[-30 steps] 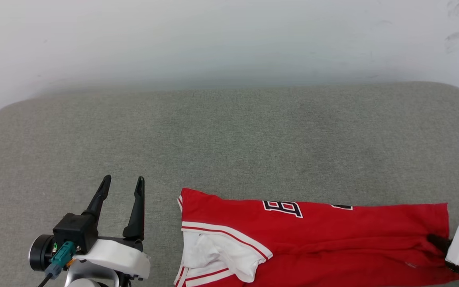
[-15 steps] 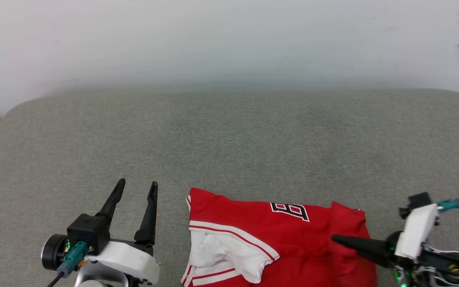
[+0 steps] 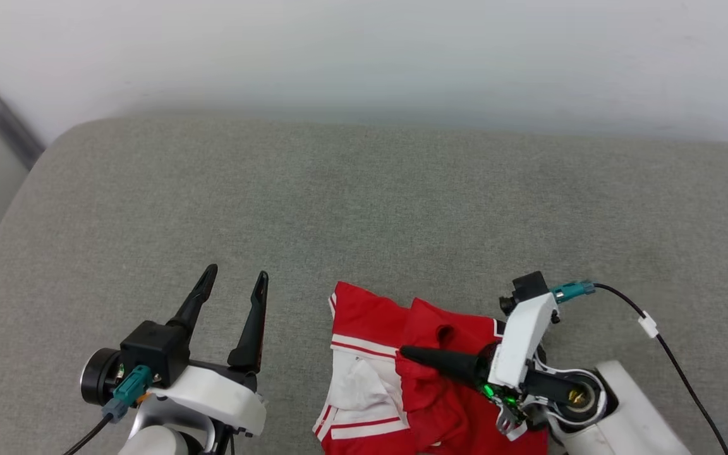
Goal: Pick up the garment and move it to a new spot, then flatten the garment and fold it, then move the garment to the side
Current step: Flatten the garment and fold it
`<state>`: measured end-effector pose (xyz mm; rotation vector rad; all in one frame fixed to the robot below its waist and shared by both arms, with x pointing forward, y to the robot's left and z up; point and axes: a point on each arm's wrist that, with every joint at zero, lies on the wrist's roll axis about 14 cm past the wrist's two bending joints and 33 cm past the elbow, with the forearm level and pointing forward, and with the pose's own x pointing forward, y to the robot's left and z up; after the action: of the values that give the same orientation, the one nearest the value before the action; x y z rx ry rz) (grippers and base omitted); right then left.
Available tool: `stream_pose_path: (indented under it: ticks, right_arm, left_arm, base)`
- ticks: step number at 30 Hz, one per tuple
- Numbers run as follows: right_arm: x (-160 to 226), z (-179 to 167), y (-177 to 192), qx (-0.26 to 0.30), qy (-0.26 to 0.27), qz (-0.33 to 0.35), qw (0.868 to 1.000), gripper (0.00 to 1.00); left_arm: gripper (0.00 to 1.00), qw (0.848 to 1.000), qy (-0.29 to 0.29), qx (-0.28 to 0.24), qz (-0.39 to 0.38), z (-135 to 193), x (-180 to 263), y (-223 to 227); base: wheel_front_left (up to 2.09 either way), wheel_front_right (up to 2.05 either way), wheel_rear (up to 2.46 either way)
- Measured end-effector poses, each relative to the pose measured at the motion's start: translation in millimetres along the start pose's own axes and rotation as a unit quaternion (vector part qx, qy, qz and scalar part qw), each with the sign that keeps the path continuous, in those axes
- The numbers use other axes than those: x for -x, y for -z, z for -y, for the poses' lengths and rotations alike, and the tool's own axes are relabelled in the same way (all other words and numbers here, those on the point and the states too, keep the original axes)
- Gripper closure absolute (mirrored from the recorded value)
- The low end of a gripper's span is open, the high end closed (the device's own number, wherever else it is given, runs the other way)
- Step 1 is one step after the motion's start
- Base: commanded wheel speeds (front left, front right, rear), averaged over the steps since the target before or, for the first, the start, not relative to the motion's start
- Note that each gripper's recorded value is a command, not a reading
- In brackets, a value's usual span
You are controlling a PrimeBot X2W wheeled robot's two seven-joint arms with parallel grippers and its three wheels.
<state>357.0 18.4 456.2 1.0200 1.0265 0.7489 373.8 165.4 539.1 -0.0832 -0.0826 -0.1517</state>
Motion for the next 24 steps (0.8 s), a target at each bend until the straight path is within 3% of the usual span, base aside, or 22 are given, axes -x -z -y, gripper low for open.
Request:
stream_pose_path:
  ticks: [3,4,5,11,16,17,20,24]
  right_arm:
    - [-16,10,6,0.012,0.026,-0.010,1.000,0.95]
    - [-21,14,8,0.013,0.032,-0.014,0.999,0.61]
    - [-24,16,11,0.016,0.037,-0.021,0.999,0.00]
    - [-37,14,7,0.038,0.046,-0.015,0.998,0.00]
    - [-39,-6,-6,0.097,0.038,0.008,0.994,0.00]
    - [-33,-15,-15,0.150,0.040,0.032,0.987,0.00]
    - [-12,-14,-43,0.243,0.069,0.097,0.963,0.00]
    - [34,3,-87,0.359,0.139,0.194,0.902,0.00]
  left_arm:
    - [0.00,1.000,-0.007,0.001,-0.006,-5,0,5]
    - [0.00,1.000,-0.009,0.001,-0.008,-7,0,7]
    - [0.00,1.000,-0.012,0.000,-0.010,-9,0,8]
    - [0.00,1.000,-0.016,-0.001,-0.009,-11,-2,9]
    - [0.00,1.000,-0.013,-0.002,-0.007,-10,-5,8]
    - [0.00,1.000,-0.010,-0.002,-0.007,-7,-5,8]
    - [0.00,1.000,-0.009,-0.001,-0.005,-5,-5,8]
    - [0.00,1.000,-0.012,0.001,-0.006,-4,-5,10]
  base:
    - [0.00,0.00,0.00]
    - [0.00,0.00,0.00]
    - [0.00,0.00,0.00]
    - [0.00,0.00,0.00]
    - [0.00,0.00,0.00]
    - [0.00,0.00,0.00]
    - [0.00,0.00,0.00]
    - [0.00,0.00,0.00]
